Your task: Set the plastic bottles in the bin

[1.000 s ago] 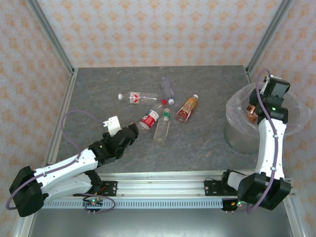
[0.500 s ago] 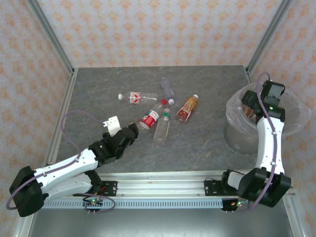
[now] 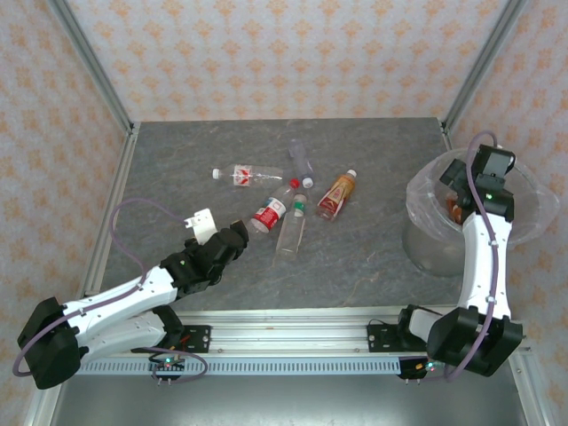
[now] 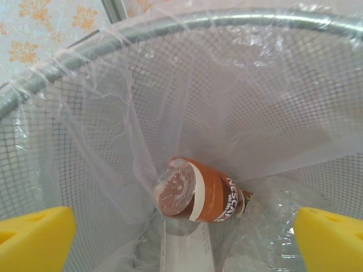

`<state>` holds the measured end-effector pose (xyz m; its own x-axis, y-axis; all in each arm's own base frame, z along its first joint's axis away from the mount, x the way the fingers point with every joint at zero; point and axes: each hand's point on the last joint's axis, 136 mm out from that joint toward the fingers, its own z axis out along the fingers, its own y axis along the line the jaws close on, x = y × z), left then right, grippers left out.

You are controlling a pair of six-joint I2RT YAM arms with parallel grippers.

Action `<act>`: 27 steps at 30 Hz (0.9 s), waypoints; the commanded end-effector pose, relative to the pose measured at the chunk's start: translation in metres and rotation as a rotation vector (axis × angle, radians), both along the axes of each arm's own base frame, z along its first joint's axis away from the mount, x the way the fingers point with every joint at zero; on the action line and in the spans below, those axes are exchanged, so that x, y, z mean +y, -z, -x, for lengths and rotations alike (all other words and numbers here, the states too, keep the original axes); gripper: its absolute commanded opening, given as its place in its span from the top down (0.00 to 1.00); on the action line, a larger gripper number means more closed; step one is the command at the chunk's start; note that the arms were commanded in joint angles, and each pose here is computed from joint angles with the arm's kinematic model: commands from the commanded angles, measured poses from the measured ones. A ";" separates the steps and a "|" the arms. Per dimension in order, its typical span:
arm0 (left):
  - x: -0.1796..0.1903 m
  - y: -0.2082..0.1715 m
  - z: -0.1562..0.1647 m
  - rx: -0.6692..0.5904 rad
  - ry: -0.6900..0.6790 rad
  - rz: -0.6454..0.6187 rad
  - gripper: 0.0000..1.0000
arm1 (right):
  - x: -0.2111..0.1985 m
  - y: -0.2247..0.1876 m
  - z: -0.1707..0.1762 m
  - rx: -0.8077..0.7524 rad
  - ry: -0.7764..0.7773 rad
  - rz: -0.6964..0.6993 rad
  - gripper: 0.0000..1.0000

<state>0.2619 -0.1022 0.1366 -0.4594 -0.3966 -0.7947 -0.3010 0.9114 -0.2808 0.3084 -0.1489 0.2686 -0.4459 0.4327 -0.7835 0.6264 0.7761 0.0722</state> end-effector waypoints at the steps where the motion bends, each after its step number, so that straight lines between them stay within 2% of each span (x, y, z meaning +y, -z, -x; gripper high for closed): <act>1: 0.010 0.006 0.002 -0.002 -0.040 -0.016 0.00 | -0.004 -0.026 0.008 -0.072 0.053 0.027 0.00; 8: 0.007 0.007 0.001 0.004 -0.029 -0.006 0.00 | 0.014 -0.048 0.008 -0.141 0.005 0.017 0.01; 14: -0.001 0.009 -0.002 0.030 0.007 0.006 0.00 | 0.047 -0.065 -0.003 -0.179 -0.108 -0.010 0.01; 19: -0.026 0.005 -0.008 0.039 0.131 0.036 0.00 | 0.072 -0.090 -0.009 -0.263 -0.172 -0.034 0.01; 23: -0.030 0.003 -0.011 0.066 0.137 0.036 0.00 | 0.097 -0.105 -0.011 -0.304 -0.250 -0.045 0.01; 27: -0.042 0.009 -0.020 0.119 0.221 0.072 0.00 | 0.137 -0.117 -0.016 -0.318 -0.405 -0.081 0.01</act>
